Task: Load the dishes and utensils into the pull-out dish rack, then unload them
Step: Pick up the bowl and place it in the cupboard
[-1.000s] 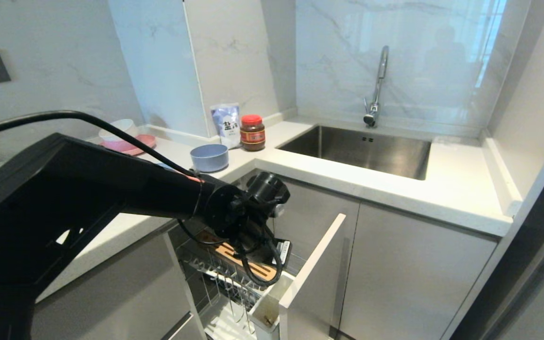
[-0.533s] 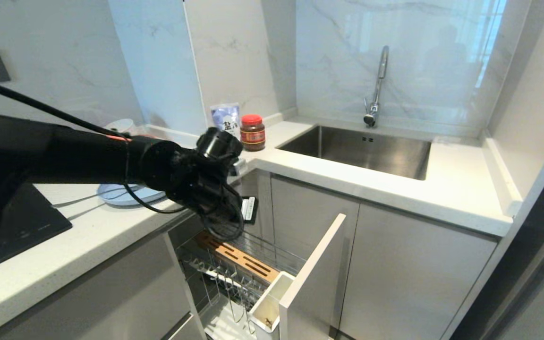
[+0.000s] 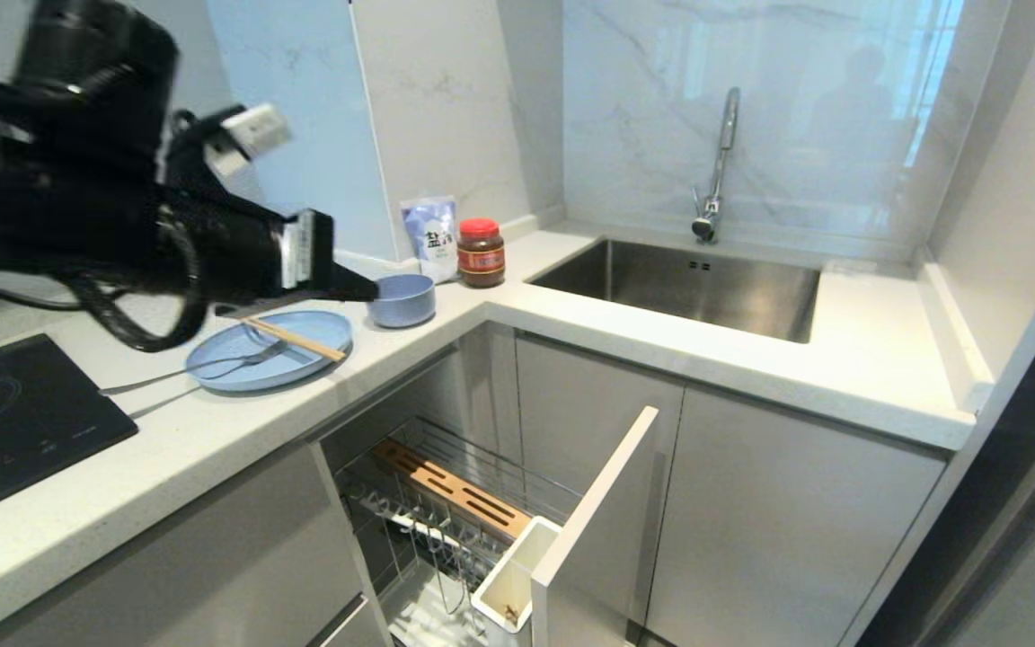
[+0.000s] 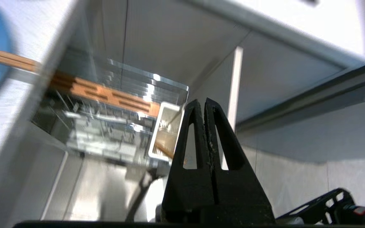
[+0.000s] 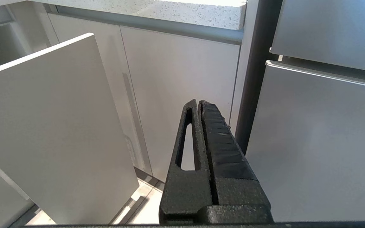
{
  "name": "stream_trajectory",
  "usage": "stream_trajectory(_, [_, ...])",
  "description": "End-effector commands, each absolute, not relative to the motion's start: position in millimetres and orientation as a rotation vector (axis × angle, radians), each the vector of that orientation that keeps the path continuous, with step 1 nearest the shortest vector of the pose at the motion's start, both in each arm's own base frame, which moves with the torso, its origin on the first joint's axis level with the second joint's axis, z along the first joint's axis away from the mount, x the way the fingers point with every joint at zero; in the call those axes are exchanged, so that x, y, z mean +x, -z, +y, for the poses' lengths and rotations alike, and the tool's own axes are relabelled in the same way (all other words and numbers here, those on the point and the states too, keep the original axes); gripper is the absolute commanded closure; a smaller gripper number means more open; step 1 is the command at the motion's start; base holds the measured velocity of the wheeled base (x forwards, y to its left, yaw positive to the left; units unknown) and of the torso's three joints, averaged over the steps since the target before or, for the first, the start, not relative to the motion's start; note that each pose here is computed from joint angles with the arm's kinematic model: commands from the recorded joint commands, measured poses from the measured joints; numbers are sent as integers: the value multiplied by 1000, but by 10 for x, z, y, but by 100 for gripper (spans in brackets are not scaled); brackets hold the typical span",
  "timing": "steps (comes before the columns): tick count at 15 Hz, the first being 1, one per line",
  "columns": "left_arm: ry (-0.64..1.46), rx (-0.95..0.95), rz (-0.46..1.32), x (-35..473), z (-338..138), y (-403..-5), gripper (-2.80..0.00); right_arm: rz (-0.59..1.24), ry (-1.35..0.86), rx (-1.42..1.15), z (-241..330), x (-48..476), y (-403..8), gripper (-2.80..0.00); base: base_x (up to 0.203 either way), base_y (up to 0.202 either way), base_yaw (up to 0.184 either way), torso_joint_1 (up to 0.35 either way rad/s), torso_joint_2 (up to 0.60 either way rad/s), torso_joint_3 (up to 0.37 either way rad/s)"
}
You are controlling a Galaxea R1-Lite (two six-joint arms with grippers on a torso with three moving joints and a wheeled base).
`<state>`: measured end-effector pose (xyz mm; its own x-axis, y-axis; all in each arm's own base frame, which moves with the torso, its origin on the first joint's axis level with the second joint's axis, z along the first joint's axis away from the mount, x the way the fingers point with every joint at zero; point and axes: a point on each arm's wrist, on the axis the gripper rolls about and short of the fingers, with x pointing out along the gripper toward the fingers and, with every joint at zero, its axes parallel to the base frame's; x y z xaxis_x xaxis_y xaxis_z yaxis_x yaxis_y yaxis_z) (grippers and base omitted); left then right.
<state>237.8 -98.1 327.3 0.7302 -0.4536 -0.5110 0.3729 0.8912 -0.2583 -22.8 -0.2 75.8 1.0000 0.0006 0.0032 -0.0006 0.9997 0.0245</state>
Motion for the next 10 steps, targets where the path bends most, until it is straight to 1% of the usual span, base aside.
stream_trajectory(1, [460,-168,403,1736,-647,-3712,0,-6,-1,25,-2,-230,-753,0,0,0,0,0,0,0])
stream_trajectory(3, [400,-163,304,1485,-331,-3852,0,-5,-1,25,-2,-230,-753,0,0,0,0,0,0,0])
stream_trajectory(4, [376,-156,235,1229,-201,-3929,0,-5,0,25,-2,-229,-753,0,0,0,0,0,0,0])
stream_trajectory(6, [354,-124,131,709,-110,-3953,0,-6,0,25,-2,-230,-753,0,0,0,0,0,0,0])
stream_trajectory(8, [287,-67,46,207,-64,-3833,0,-5,0,25,-2,-229,-753,0,0,0,0,0,0,0])
stream_trajectory(10, [208,-5,-10,-244,-74,-3554,0,-6,-2,25,-2,-230,-753,0,0,0,0,0,0,0])
